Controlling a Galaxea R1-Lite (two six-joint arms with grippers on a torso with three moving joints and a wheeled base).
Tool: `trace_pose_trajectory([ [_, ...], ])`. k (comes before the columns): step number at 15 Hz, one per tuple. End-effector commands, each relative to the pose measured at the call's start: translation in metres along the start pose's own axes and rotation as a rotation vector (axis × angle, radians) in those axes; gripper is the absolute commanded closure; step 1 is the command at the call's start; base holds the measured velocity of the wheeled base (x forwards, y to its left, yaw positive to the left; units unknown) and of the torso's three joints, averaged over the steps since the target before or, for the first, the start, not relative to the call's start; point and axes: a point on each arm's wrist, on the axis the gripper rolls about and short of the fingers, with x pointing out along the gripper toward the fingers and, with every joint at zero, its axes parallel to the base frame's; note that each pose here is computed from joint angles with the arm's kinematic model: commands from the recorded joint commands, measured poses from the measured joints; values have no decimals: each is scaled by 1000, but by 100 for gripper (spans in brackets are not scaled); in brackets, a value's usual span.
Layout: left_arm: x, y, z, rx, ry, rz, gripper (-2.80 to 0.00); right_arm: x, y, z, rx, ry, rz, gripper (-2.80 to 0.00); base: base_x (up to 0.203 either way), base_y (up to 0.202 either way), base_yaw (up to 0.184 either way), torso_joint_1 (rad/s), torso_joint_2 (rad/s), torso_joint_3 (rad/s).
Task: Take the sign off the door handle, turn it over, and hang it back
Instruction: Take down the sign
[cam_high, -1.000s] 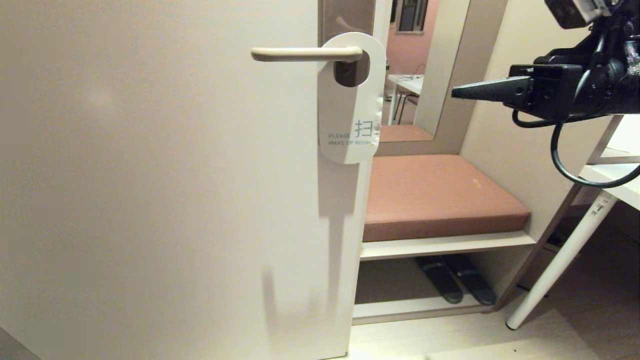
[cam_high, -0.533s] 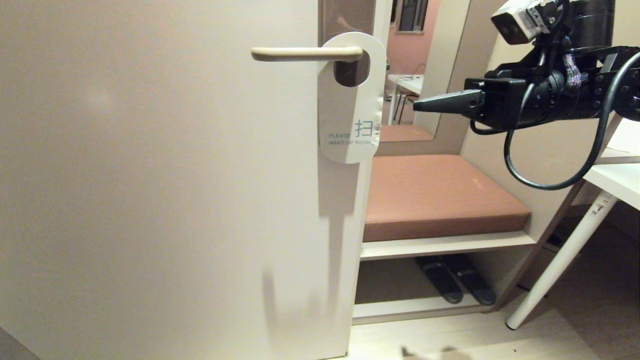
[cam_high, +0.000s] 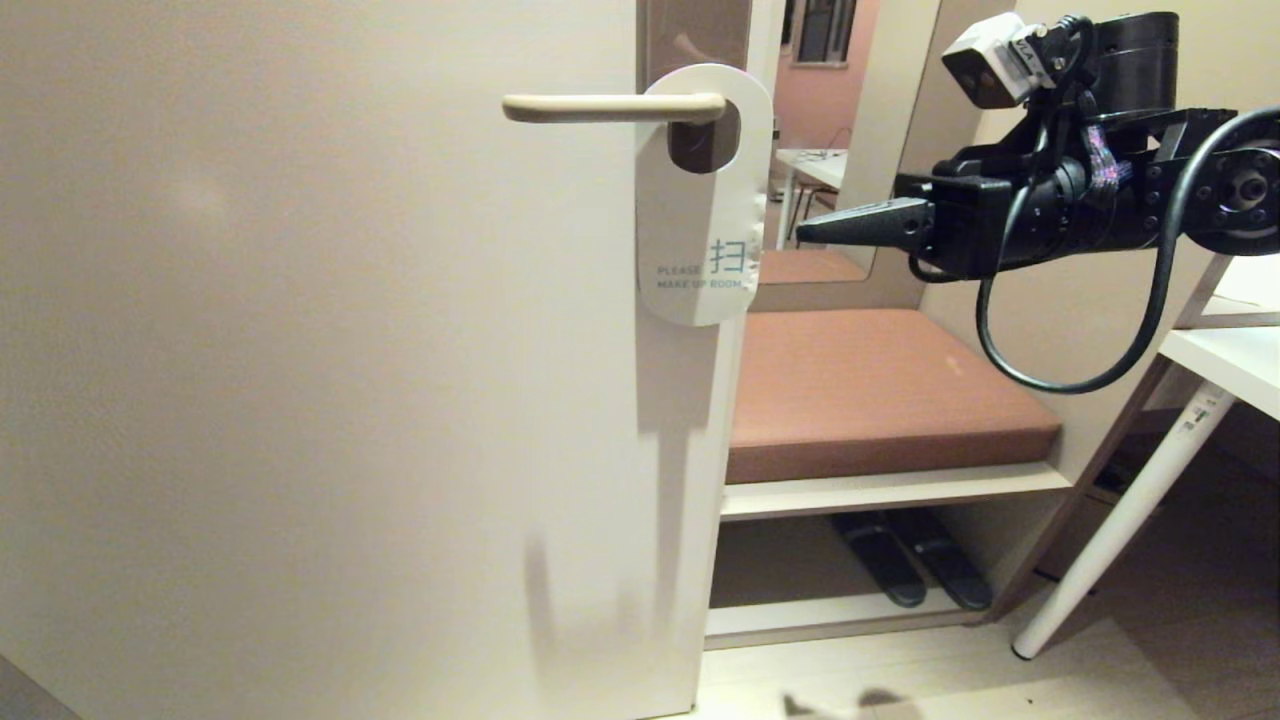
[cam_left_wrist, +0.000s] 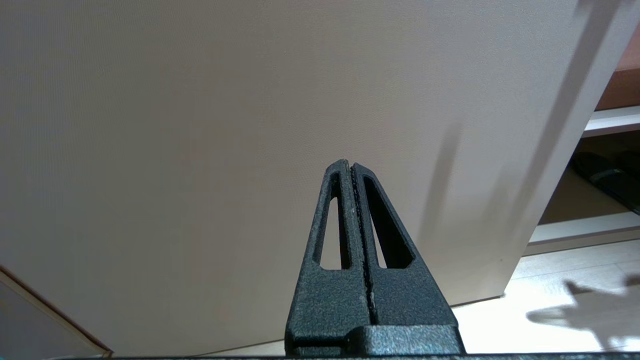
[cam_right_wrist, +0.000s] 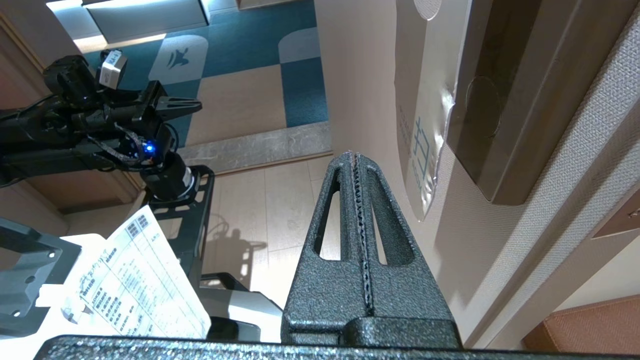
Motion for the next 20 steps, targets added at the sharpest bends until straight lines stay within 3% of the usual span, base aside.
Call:
trace_pose_trajectory([
  [1, 0, 0, 0, 1, 0, 0, 0, 1, 0, -1, 1, 0, 8, 0, 0, 0, 0, 0, 0, 0],
  [2, 0, 0, 0, 1, 0, 0, 0, 1, 0, -1, 2, 0, 8, -280, 0, 0, 0, 0, 0, 0],
  [20, 0, 0, 0, 1, 0, 0, 0, 31, -18, 1, -30, -2, 64, -280, 0, 0, 0, 0, 0, 0],
])
